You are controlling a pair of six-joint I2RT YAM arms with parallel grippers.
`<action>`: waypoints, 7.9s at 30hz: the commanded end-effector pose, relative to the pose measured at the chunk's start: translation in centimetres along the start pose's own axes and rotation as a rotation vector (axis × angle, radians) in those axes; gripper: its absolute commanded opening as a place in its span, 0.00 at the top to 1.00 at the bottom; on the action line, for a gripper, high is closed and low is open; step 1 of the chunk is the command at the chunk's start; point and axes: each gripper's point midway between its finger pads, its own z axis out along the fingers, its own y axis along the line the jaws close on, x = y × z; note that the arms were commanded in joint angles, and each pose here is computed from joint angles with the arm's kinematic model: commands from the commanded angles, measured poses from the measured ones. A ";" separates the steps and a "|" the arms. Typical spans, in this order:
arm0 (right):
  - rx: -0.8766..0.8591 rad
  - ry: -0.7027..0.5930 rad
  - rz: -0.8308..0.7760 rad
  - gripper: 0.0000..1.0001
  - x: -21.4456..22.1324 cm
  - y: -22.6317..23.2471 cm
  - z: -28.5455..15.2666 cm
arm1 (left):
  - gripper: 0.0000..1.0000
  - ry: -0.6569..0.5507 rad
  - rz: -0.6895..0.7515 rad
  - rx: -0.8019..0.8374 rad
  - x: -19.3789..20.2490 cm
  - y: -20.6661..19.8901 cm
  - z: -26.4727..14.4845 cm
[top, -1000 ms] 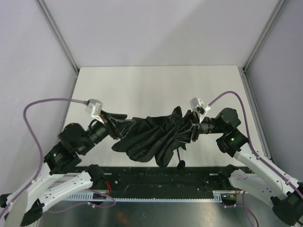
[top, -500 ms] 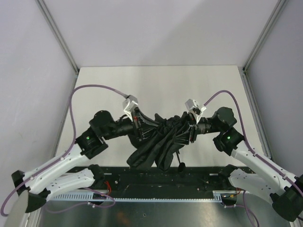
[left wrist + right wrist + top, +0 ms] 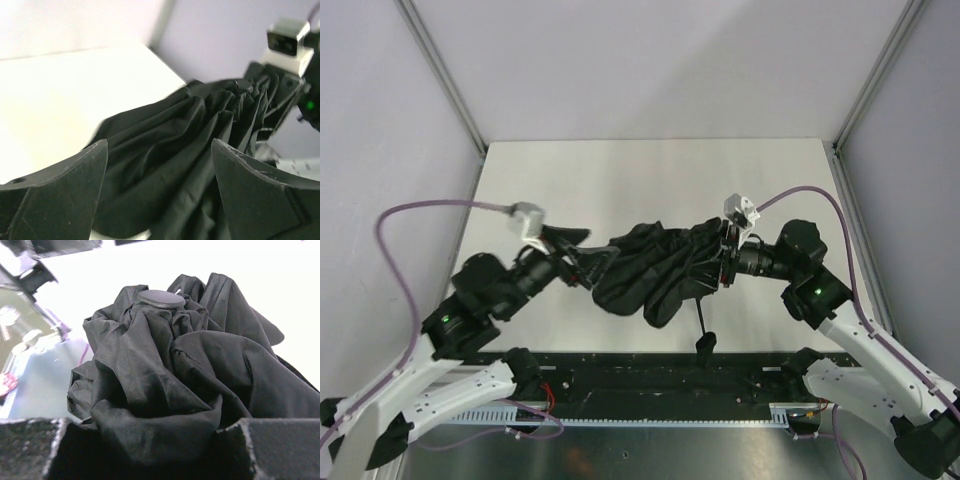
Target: Put away the umbrella
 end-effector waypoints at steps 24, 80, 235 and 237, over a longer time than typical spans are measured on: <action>0.390 -0.113 0.094 1.00 -5.0 -5.2 -1.3 | 0.29 0.403 0.053 0.122 9.9 -2.8 6.1; 1.074 0.934 -0.775 1.00 13.5 -27.6 2.2 | 0.17 -0.066 -0.142 -0.278 4.4 6.6 -6.3; 0.978 -0.067 0.200 1.00 7.0 -14.6 7.3 | 1.00 0.259 -0.924 -0.682 30.9 19.4 -2.5; 0.985 -0.038 0.122 1.00 6.3 -15.6 8.0 | 1.00 0.262 -0.927 -0.678 30.9 19.2 -2.5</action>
